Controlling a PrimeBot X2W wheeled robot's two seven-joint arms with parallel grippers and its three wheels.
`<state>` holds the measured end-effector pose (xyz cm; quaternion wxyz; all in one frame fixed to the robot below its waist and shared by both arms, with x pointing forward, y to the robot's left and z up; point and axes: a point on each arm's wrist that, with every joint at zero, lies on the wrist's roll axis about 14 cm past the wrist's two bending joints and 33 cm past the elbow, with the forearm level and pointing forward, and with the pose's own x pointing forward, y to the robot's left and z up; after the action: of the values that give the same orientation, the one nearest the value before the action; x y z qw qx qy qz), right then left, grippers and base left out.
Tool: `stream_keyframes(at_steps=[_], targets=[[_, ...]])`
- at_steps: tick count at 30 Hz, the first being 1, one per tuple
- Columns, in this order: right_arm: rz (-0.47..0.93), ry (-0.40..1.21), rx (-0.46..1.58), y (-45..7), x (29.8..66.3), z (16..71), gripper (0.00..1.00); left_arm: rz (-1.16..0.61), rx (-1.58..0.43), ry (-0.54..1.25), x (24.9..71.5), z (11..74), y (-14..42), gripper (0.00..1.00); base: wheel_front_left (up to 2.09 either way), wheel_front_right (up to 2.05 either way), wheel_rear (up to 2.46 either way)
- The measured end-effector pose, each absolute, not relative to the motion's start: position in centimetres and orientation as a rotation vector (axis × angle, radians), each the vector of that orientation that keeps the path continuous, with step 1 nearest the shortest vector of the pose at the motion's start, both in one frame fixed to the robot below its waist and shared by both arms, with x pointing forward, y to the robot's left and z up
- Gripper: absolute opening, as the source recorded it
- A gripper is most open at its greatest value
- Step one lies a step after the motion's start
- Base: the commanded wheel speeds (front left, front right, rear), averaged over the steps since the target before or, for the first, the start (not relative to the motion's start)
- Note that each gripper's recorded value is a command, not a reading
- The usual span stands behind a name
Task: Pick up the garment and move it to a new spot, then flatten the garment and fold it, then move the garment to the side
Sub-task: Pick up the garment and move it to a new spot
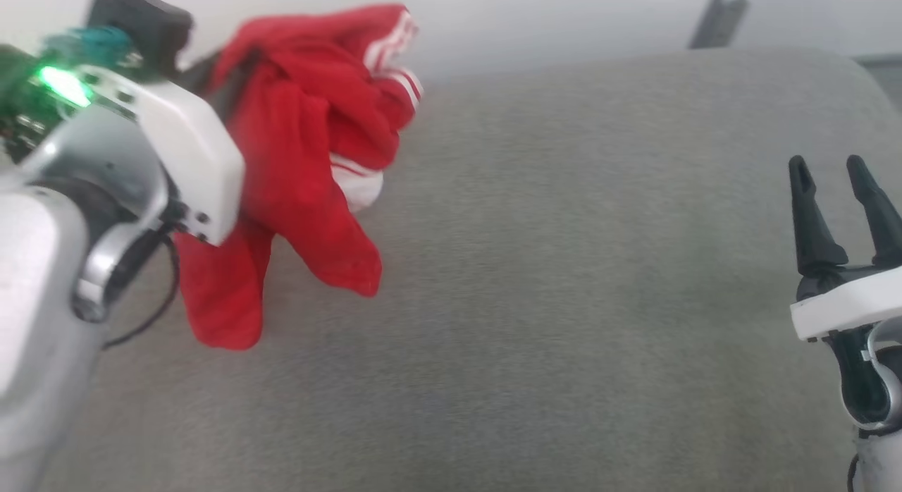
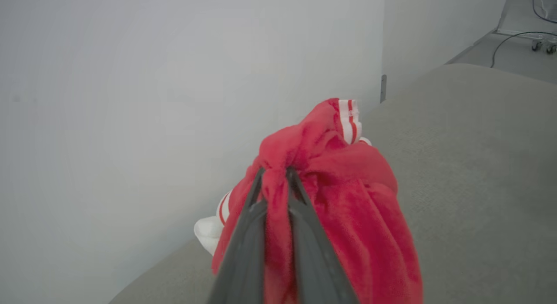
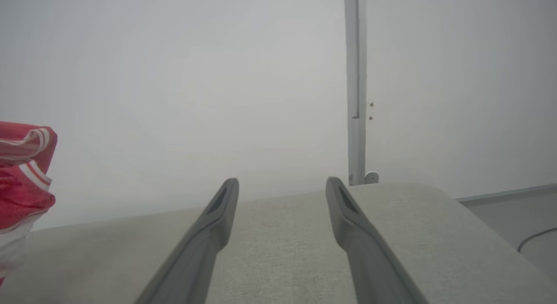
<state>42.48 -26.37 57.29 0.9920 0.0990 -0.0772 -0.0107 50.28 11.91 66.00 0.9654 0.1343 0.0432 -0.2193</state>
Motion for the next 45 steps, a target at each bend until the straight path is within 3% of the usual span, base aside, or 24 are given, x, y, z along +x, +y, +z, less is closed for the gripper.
stream_keyframes(at_steps=[11, 24, 25, 27, 28, 30, 38, 45], targets=[[-0.129, -0.122, 0.213, -29.5, 40.0, 55.2, 1.00, -0.616, 0.236, 0.383, 49.6, 54.3, 5.5, 0.00, 0.00, 0.00, 0.00], [-0.103, -0.079, 0.241, -28.0, 40.6, 53.4, 1.00, -0.749, 0.253, 0.770, 44.7, 40.8, 2.5, 0.00, 0.00, 0.00, 0.00], [-0.101, -0.076, 0.242, -27.9, 40.7, 53.2, 1.00, -0.751, 0.255, 0.786, 44.5, 40.2, 2.5, 0.07, 0.00, 0.00, 0.00], [-0.095, -0.075, 0.243, -27.7, 41.0, 53.1, 1.00, -0.752, 0.260, 0.795, 44.5, 39.7, 2.5, 0.42, 0.00, 0.00, 0.00], [-0.090, -0.078, 0.246, -27.5, 41.1, 53.2, 1.00, -0.753, 0.253, 0.795, 44.6, 39.6, 2.4, 0.49, 0.00, 0.00, 0.00], [-0.081, -0.076, 0.249, -27.2, 41.3, 53.0, 1.00, -0.753, 0.244, 0.790, 44.6, 39.4, 2.2, 1.00, 0.00, 0.00, 0.00], [-0.041, -0.091, 0.248, -26.1, 41.9, 53.5, 1.00, -0.721, 0.186, 0.663, 45.6, 42.4, 3.5, 1.00, 0.00, 0.00, 0.00], [0.004, -0.110, 0.242, -24.9, 42.0, 54.3, 1.00, -0.609, 0.143, 0.386, 47.3, 49.4, 8.3, 1.00, 0.00, 0.00, 0.00]])
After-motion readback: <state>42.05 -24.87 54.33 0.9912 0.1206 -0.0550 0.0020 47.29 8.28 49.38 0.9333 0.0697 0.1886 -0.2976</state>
